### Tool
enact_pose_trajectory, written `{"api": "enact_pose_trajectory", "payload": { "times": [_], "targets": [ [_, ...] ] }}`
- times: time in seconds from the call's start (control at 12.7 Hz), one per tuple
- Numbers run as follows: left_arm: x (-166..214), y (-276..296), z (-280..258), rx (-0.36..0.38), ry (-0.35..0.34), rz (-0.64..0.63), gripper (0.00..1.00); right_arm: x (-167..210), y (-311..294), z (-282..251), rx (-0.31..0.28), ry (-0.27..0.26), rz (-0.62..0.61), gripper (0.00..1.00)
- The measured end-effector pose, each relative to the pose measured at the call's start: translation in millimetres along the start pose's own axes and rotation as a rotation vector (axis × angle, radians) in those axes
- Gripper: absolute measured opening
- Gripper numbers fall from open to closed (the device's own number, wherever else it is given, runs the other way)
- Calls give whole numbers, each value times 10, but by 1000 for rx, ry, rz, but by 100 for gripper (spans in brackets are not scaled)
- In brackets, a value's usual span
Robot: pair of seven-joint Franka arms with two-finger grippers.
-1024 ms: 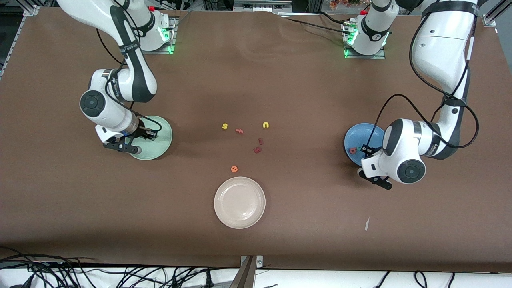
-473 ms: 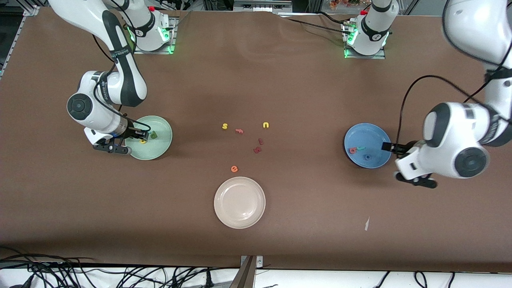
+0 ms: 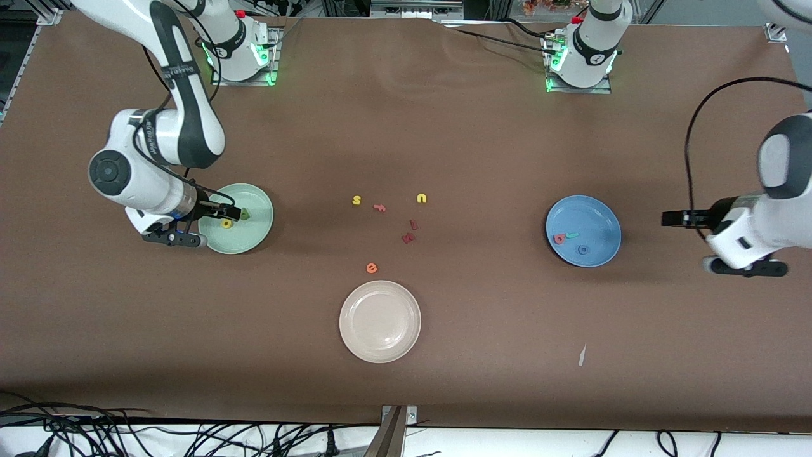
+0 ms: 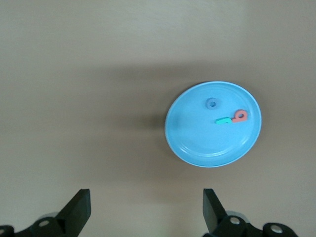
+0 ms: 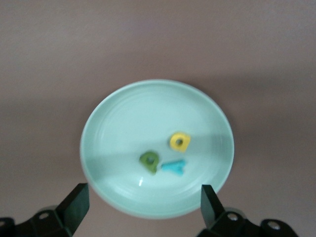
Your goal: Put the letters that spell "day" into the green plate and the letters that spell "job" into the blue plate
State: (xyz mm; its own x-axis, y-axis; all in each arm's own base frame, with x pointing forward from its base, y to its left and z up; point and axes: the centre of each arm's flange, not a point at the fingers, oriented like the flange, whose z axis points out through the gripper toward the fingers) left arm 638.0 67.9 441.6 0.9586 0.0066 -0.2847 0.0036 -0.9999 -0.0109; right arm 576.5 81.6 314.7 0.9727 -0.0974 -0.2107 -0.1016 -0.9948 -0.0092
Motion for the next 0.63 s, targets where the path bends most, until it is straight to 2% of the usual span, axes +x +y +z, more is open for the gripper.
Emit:
{"api": "enact_pose_trajectory", "payload": {
  "times": [0.08,0.16,0.39,0.63],
  "targets": [
    [-71,-139,-124,-10,27,-19,100,19,-91,-321,7,-26,-18,100],
    [-156,-187,-304,-26,72,-28,100,43,-171,-681,16,-21,-37,100],
    [-584,200,-1036,-28,225,20,100,77,-201,-1662,36,72,-61,100],
    [-986,543,-1218,-11,252,69,100,-19,-7,-2368,9,115,-53,100]
  ]
}}
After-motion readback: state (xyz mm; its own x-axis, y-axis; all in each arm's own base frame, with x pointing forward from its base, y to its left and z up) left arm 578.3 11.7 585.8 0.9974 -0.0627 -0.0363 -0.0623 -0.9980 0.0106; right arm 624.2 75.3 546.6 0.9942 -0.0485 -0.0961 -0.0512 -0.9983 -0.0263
